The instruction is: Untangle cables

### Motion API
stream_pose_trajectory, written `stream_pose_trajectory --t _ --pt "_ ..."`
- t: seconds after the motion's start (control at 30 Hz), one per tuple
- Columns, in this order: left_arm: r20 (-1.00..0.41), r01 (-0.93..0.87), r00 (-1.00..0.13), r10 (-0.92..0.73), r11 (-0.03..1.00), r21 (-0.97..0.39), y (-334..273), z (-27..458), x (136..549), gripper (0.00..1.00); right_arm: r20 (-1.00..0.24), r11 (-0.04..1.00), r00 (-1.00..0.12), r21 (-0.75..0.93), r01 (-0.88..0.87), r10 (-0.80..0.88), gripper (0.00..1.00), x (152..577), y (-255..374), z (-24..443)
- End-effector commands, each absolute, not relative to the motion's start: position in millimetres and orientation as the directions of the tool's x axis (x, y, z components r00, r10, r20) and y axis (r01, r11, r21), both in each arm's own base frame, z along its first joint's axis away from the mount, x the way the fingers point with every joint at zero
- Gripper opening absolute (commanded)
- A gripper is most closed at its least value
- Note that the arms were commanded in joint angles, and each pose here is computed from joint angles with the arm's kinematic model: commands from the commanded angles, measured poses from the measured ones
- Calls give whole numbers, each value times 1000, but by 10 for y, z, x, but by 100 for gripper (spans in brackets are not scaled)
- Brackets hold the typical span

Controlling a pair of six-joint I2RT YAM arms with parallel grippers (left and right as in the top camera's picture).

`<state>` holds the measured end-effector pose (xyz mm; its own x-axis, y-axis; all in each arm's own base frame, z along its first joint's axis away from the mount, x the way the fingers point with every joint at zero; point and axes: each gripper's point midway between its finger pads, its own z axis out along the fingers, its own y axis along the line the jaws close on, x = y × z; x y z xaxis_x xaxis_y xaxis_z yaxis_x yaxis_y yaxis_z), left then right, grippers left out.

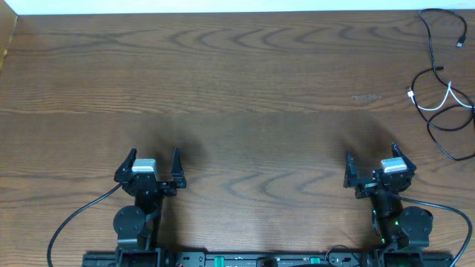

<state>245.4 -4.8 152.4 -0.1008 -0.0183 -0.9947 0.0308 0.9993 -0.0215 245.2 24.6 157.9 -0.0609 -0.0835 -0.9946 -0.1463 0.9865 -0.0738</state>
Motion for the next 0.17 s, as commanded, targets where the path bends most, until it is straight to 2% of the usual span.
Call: stream_pose_trajectory --t 0.0,0.13 --pt "-989 49 -150 -13 999 -21 -81 1379 2440 99 -994 987 -65 -73 -140 -83 99 2453 232 1567" --pt "-989 49 -150 -13 999 -21 -81 1379 2440 99 -994 987 -65 -73 -140 -83 99 2453 232 1567"
